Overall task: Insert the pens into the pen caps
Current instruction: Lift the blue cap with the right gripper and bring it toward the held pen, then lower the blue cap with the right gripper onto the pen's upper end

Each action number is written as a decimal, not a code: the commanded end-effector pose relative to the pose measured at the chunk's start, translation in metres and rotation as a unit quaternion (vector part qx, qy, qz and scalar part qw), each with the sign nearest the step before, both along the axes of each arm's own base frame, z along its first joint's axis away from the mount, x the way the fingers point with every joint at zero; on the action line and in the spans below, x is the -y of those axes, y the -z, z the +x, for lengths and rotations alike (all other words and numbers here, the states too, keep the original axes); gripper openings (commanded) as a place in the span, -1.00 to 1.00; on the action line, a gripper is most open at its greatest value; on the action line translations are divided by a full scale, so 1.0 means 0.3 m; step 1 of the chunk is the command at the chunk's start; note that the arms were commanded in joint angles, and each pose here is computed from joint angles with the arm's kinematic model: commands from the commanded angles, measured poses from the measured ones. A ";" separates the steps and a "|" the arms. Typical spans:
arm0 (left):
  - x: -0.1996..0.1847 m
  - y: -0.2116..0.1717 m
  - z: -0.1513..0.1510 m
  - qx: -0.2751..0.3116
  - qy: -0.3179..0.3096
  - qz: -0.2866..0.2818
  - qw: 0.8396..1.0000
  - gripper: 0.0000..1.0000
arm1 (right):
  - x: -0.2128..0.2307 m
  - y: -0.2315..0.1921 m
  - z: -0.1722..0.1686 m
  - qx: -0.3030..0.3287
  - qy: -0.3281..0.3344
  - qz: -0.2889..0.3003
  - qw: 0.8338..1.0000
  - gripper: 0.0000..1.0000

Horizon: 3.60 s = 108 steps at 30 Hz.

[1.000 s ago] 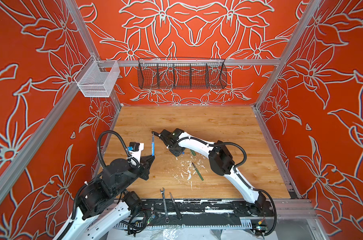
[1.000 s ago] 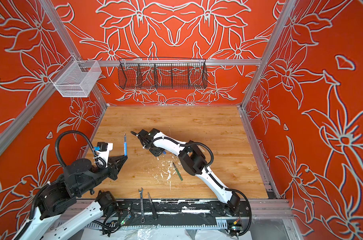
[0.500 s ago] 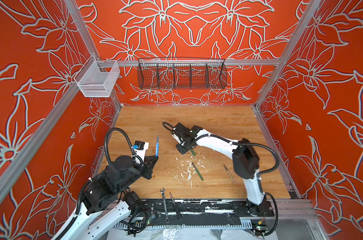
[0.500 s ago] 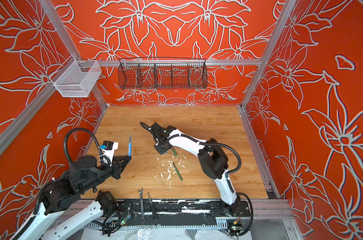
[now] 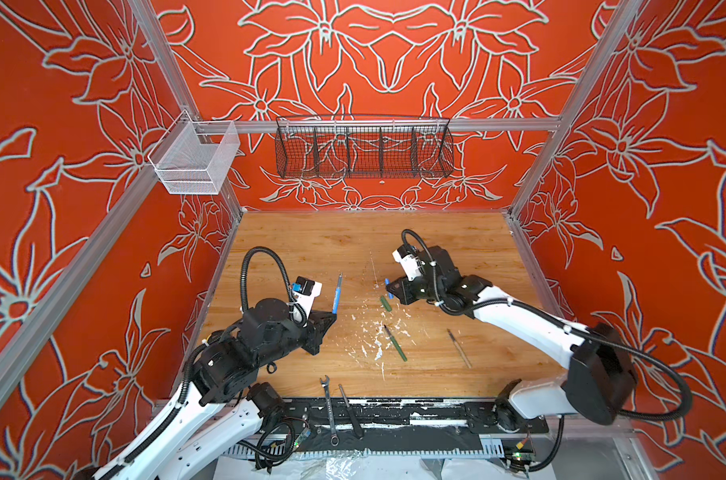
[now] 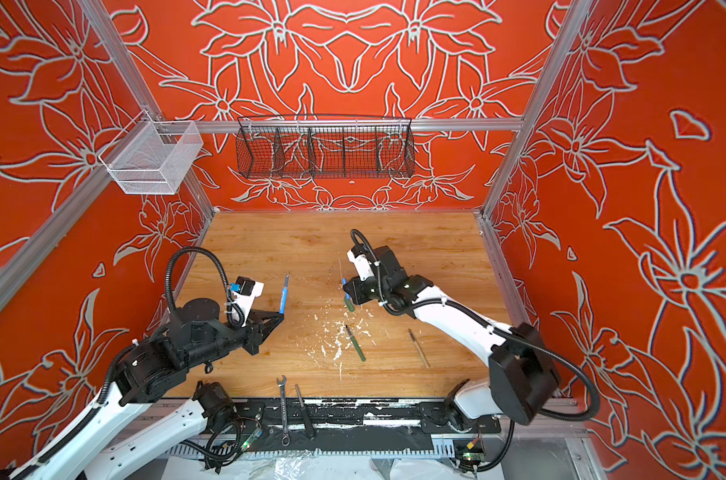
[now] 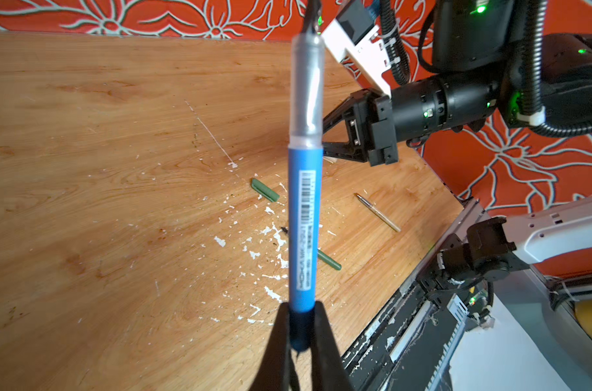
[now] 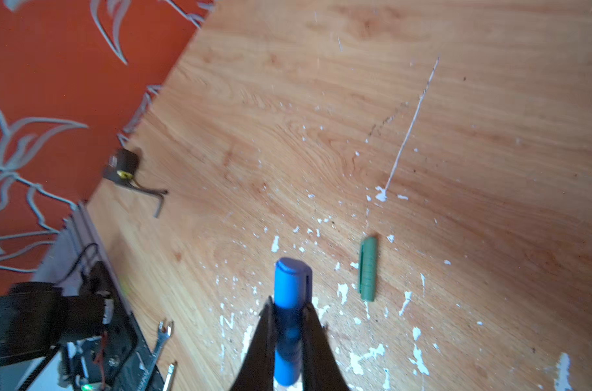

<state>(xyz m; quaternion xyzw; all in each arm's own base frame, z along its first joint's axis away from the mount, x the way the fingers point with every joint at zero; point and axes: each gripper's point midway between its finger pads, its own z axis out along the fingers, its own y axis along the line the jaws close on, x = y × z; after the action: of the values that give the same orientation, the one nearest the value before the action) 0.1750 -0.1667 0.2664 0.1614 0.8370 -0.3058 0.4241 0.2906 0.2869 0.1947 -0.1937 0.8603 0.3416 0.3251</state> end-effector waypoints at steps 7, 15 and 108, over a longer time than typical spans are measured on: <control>0.128 -0.027 -0.038 0.059 0.101 -0.045 0.992 -1.00 | 0.038 -0.305 -0.076 0.093 -0.006 0.156 0.983 -0.97; 0.082 0.076 0.061 0.115 -0.005 0.070 0.991 -1.00 | 0.134 -0.376 -0.118 0.128 0.035 0.153 0.979 -1.00; 0.141 0.017 -0.020 0.224 0.043 -0.022 0.973 -1.00 | -0.162 -0.689 -0.319 0.294 -0.104 0.329 0.892 -1.00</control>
<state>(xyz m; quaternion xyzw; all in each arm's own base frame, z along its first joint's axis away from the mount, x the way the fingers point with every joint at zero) 0.1700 -0.2103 0.2403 0.2583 0.7213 -0.2897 0.5736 0.1986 0.3392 0.3867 -0.2612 0.5555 0.5572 0.5592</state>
